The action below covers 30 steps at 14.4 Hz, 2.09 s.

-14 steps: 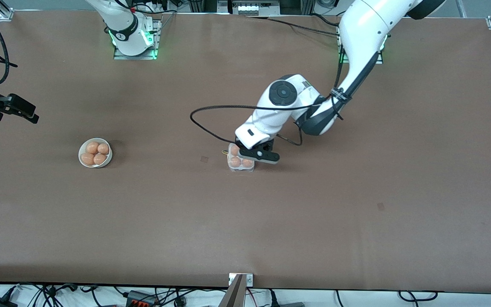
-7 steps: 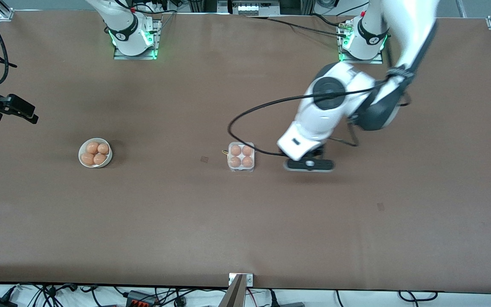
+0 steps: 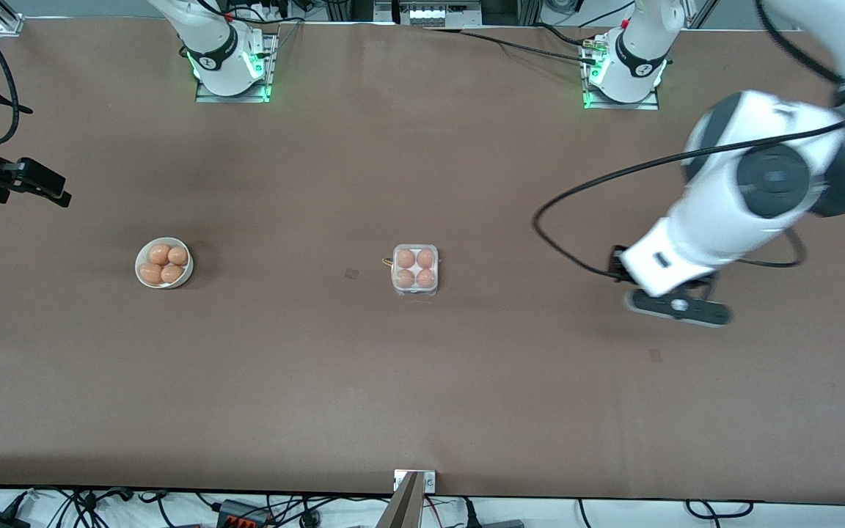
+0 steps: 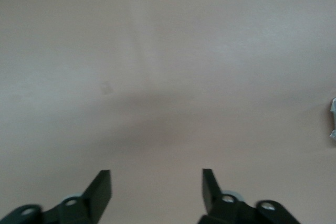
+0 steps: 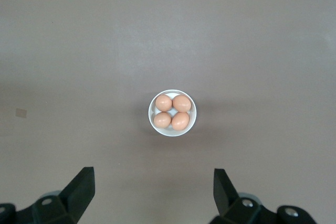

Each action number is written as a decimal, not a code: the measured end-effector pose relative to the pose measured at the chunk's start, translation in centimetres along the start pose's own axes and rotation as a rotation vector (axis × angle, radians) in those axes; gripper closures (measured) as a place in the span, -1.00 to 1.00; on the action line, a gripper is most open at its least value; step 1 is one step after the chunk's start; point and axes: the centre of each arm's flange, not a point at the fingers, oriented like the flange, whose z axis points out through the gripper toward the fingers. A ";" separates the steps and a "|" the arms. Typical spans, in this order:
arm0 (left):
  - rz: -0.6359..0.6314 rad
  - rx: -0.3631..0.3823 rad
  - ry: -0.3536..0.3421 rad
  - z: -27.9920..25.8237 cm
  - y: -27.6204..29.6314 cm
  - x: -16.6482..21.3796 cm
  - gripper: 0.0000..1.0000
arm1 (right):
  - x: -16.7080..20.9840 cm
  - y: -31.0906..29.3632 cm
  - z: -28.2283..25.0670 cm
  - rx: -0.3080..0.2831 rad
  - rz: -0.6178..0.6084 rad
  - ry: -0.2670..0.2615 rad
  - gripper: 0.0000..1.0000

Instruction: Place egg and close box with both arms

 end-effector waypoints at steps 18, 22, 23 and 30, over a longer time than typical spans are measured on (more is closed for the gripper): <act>0.017 -0.091 -0.114 -2.8 -6.6 -9.9 -1.00 | -0.2 0.0 0.1 0.000 0.000 0.003 -1.00; 0.018 -0.091 -0.121 -2.6 -6.5 -10.0 -1.00 | -0.2 0.0 0.5 0.000 0.000 0.002 -1.00; 0.018 -0.091 -0.123 -2.6 -6.5 -10.0 -1.00 | -0.2 0.0 0.5 0.000 0.000 0.003 -1.00; 0.019 -0.092 -0.148 -2.5 -6.5 -10.3 -1.00 | -0.4 0.0 0.4 0.000 -0.001 -0.003 -1.00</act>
